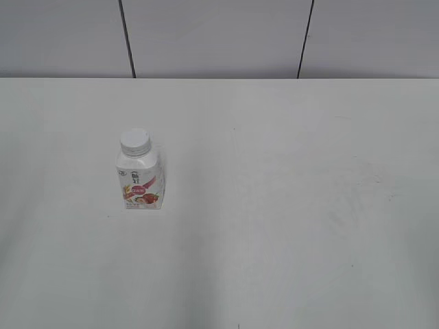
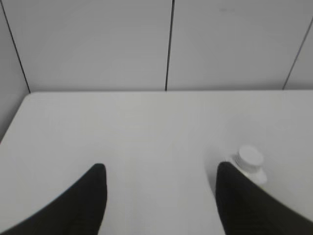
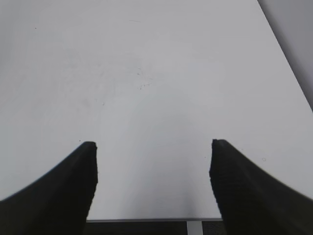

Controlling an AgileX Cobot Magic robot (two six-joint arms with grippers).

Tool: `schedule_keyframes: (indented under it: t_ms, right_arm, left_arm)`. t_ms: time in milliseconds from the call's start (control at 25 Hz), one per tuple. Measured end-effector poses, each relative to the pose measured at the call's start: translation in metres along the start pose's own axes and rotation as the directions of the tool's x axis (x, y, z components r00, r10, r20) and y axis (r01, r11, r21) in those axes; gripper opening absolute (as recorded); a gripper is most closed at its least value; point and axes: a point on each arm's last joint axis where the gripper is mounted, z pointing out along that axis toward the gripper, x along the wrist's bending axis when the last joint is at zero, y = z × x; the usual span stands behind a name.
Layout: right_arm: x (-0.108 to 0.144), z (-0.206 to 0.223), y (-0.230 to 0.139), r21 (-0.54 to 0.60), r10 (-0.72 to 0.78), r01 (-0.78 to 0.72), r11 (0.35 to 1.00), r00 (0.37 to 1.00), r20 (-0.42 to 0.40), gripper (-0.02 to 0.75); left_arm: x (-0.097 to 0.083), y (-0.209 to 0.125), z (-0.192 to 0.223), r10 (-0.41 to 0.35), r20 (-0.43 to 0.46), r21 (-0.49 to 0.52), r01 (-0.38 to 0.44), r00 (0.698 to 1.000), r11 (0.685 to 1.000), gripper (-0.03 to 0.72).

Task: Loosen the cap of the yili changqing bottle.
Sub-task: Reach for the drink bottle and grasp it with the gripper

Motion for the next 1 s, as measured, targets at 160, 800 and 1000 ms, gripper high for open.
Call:
schedule_keyframes:
  t_ms: [160, 800, 1000]
  right_arm:
    - [0.0, 0.0, 0.0, 0.0, 0.0, 0.0, 1.0, 1.0, 0.0, 0.567]
    - [0.0, 0.0, 0.0, 0.0, 0.0, 0.0, 1.0, 1.0, 0.0, 0.567]
    - [0.0, 0.0, 0.0, 0.0, 0.0, 0.0, 1.0, 1.0, 0.0, 0.567]
  left_arm:
    - [0.001, 0.02, 0.038, 0.014, -0.001, -0.056, -0.014, 1.0, 0.998, 0.437]
    - [-0.017, -0.025, 0.178, 0.067, 0.076, 0.053, -0.072, 0.995, 0.996, 0.436]
    - [-0.015, -0.054, 0.199, 0.031, 0.14, 0.09, -0.044, 0.99, 0.995, 0.436]
